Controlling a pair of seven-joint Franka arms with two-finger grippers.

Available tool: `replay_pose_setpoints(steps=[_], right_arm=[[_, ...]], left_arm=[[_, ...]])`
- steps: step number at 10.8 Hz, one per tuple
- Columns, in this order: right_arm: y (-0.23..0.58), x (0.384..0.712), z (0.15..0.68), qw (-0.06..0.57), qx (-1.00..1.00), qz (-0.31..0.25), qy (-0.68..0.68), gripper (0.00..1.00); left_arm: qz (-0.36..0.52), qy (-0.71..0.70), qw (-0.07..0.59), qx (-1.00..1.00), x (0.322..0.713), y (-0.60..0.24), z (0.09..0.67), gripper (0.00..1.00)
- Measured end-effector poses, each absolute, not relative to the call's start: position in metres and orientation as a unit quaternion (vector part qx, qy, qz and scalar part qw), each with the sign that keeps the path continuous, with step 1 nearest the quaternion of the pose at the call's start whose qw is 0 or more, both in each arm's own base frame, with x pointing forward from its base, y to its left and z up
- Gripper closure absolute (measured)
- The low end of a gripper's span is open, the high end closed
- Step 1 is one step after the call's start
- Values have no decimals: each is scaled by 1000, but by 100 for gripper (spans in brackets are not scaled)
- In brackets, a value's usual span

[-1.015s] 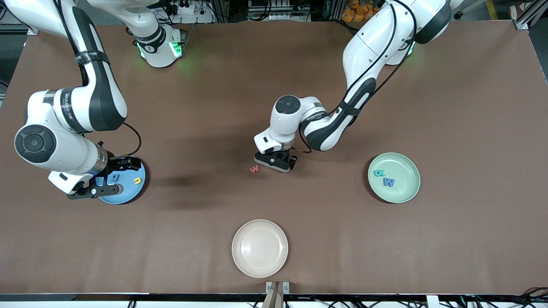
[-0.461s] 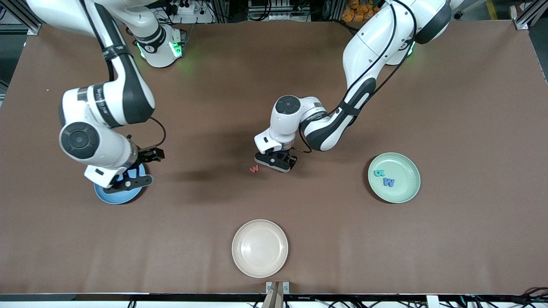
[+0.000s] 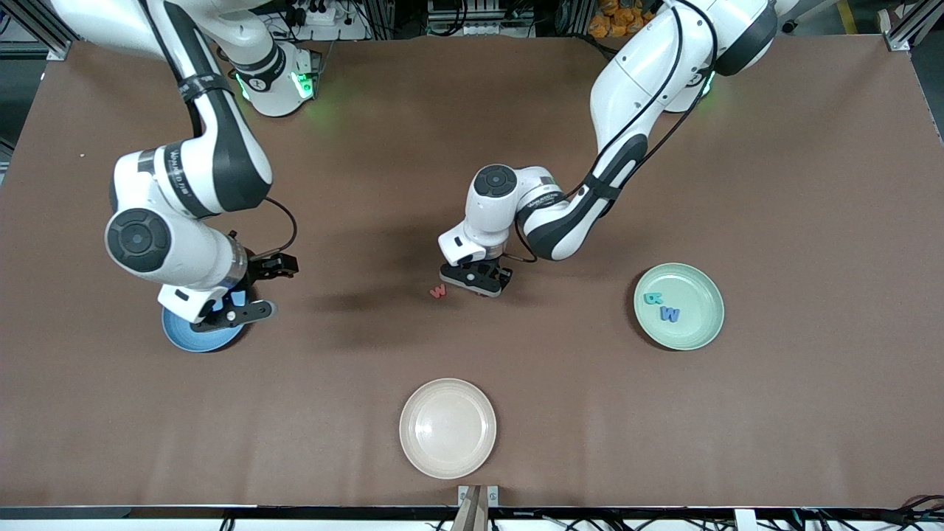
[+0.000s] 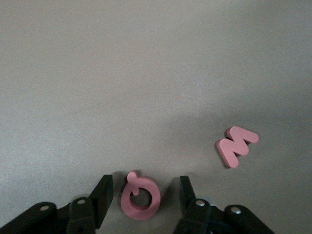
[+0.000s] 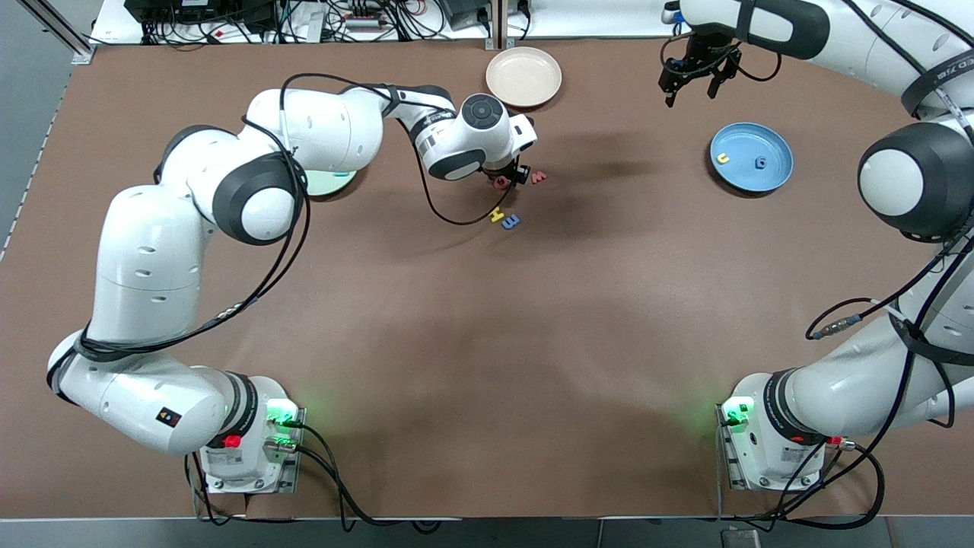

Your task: Sort upper and lower case letters into plates

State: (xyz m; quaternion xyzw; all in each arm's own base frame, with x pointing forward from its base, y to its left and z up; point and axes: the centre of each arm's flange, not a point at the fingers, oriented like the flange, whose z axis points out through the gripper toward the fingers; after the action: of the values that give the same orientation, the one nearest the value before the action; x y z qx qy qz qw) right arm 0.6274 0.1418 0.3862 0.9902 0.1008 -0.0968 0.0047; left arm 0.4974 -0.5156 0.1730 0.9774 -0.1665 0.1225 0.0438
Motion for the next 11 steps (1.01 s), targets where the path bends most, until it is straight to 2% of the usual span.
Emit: replay_pose_setpoints(steps=[3,4,5,7,11], right_arm=[[138,627,367,-8,990,-110,85,0],[140,627,361,-13,990,-113,79,0],[141,627,357,-18,990,-116,76,0],[150,623,350,-18,990,-125,61,0],[178,611,335,-15,991,-127,45,0]], left_arm=[[119,-167,39,978,496,-515,172,39],[119,-167,39,978,496,-516,172,47],[119,-168,39,978,495,-516,172,47],[120,-168,39,978,495,-517,173,65],[117,-160,23,980,503,-510,179,65]])
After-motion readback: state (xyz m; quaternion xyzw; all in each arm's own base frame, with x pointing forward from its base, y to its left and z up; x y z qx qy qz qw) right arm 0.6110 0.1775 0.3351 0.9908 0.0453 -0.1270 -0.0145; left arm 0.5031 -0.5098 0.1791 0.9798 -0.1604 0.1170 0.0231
